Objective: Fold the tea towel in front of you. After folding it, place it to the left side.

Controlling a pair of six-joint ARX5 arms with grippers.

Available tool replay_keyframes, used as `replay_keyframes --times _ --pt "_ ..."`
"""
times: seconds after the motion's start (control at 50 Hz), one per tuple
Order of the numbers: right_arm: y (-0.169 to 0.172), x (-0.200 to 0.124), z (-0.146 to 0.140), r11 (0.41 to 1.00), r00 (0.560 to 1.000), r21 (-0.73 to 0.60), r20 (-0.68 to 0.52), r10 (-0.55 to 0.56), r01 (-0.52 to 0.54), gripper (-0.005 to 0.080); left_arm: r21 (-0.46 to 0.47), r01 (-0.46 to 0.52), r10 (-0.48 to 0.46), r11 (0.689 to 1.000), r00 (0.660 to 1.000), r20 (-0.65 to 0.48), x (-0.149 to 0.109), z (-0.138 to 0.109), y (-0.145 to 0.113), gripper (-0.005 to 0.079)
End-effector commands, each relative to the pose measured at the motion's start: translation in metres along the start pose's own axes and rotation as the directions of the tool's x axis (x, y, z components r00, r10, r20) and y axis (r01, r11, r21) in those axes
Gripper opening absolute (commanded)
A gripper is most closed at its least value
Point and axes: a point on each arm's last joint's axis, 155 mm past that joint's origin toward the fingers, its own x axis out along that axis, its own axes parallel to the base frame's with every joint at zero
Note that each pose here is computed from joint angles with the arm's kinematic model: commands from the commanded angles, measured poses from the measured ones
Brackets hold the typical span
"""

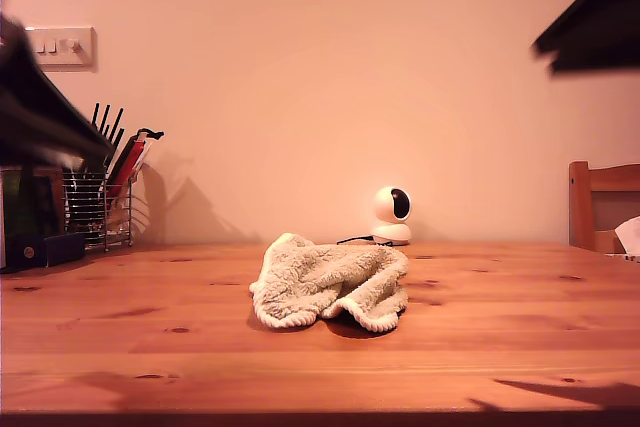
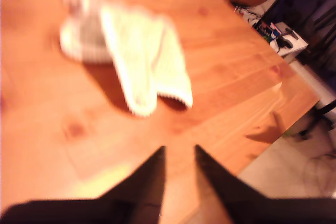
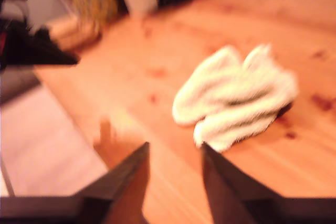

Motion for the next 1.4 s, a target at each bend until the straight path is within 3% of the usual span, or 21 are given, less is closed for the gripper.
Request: replay_keyframes --times 0.0,0.2,0.3,0.54,0.7,0.88,1.18,1.26,1.38 --pt "0.006 0.005 0.011 0.998 1.000 -0.065 0.006 0.018 -0.017 0.0303 -0.023 0.006 -0.006 1.000 1.000 -0.024 0.010 0.001 0.002 0.0432" --pt "0.013 0.029 0.009 0.984 0.997 -0.175 -0.066 0.035 -0.046 0.0344 -0.028 0.030 -0.032 0.999 0.997 -0.077 0.046 0.011 0.003 0.0435" --pt "0.011 0.039 0.006 0.971 0.995 -0.235 -0.101 0.012 -0.035 0.0386 -0.030 0.021 -0.024 0.999 0.995 -0.098 0.064 0.019 0.007 0.0488" --pt "0.012 0.056 -0.001 0.943 0.987 -0.328 -0.159 0.001 -0.054 0.0407 -0.040 -0.082 0.077 0.996 0.991 -0.109 0.106 0.043 0.041 0.0520" --pt "0.010 0.064 0.001 0.940 0.986 -0.339 -0.165 -0.009 -0.048 0.0407 -0.069 -0.100 0.086 0.993 0.981 -0.175 0.134 0.045 0.054 0.0520" --pt "0.006 0.071 0.000 0.937 0.987 -0.346 -0.163 -0.014 -0.044 0.0406 -0.060 -0.071 0.056 0.996 0.975 -0.216 0.158 0.042 0.046 0.0520" --pt "0.001 0.089 -0.030 0.926 0.966 -0.370 -0.258 -0.025 -0.075 0.0406 -0.037 -0.051 0.039 0.998 0.960 -0.277 0.176 0.022 0.028 0.0509" --pt "0.002 0.094 -0.035 0.912 0.963 -0.398 -0.270 -0.017 -0.095 0.0406 -0.020 -0.041 0.034 0.999 0.960 -0.276 0.179 0.021 0.022 0.0419" --pt "0.004 0.106 -0.038 0.892 0.964 -0.437 -0.265 -0.010 -0.111 0.0405 -0.017 -0.031 0.025 0.999 0.959 -0.283 0.180 0.019 0.019 0.0123"
